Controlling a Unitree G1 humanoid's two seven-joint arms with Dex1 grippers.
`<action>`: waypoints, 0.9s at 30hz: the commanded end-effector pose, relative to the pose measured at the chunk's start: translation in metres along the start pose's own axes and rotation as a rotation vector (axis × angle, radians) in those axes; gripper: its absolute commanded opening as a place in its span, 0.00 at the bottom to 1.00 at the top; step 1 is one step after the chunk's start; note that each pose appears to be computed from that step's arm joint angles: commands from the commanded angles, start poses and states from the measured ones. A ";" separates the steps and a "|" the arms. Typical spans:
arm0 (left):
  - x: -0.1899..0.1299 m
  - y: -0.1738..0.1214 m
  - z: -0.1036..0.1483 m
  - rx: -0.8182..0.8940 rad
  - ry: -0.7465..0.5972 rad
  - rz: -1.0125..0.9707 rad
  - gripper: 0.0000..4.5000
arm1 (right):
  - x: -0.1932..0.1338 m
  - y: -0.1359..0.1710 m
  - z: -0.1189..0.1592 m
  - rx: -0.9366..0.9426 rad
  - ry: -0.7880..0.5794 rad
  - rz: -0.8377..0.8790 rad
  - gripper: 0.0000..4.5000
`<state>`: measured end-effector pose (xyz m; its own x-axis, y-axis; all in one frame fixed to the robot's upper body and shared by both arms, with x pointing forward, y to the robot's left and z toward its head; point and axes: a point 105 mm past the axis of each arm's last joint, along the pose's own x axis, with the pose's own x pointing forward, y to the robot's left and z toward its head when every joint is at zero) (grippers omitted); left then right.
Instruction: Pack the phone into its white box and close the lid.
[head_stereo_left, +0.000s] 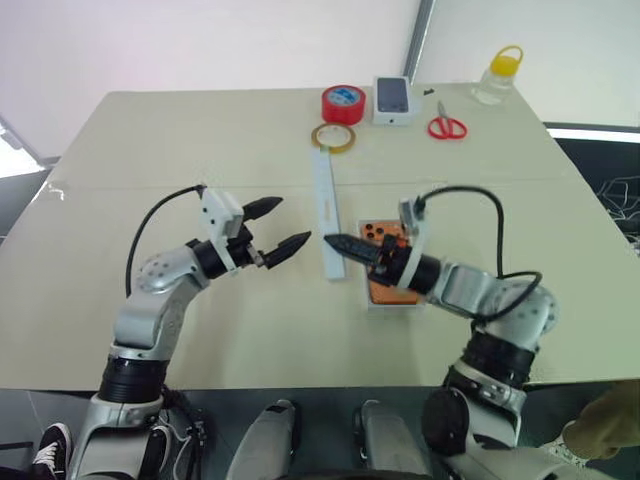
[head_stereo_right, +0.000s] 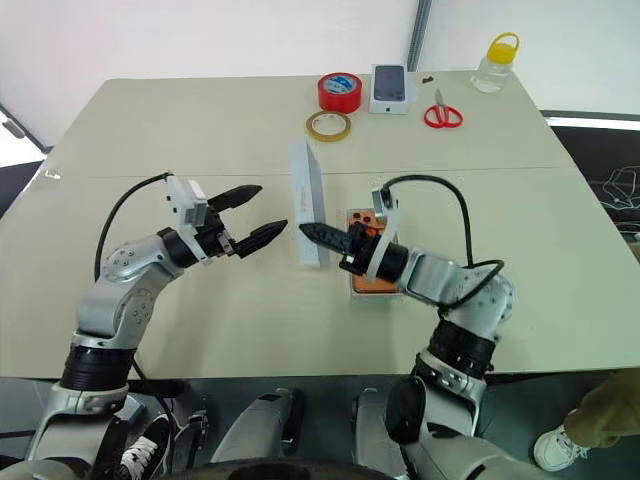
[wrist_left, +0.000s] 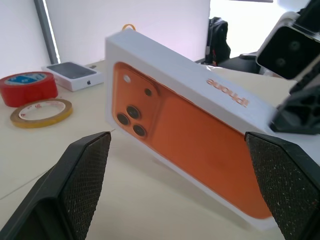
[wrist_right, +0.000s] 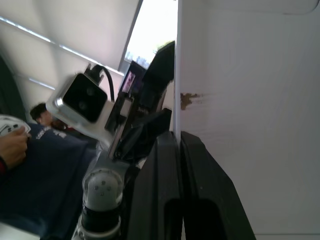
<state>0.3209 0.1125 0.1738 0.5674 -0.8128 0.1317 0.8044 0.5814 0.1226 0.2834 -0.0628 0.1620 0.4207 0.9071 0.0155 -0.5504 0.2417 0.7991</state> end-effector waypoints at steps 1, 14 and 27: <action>0.000 -0.009 0.009 0.010 -0.031 -0.026 1.00 | -0.003 0.015 -0.009 -0.049 0.051 0.039 0.01; 0.010 -0.045 -0.042 -0.092 0.069 -0.088 0.02 | -0.012 -0.010 -0.008 0.210 0.031 -0.116 0.00; 0.046 -0.046 -0.051 -0.118 0.041 -0.066 0.00 | -0.022 -0.032 0.006 0.227 0.009 -0.283 0.06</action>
<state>0.3178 0.0504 0.1135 0.5284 -0.8472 0.0556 0.8489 0.5281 -0.0205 0.2956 -0.0882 0.1489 0.5217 0.8350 -0.1750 -0.2696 0.3560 0.8948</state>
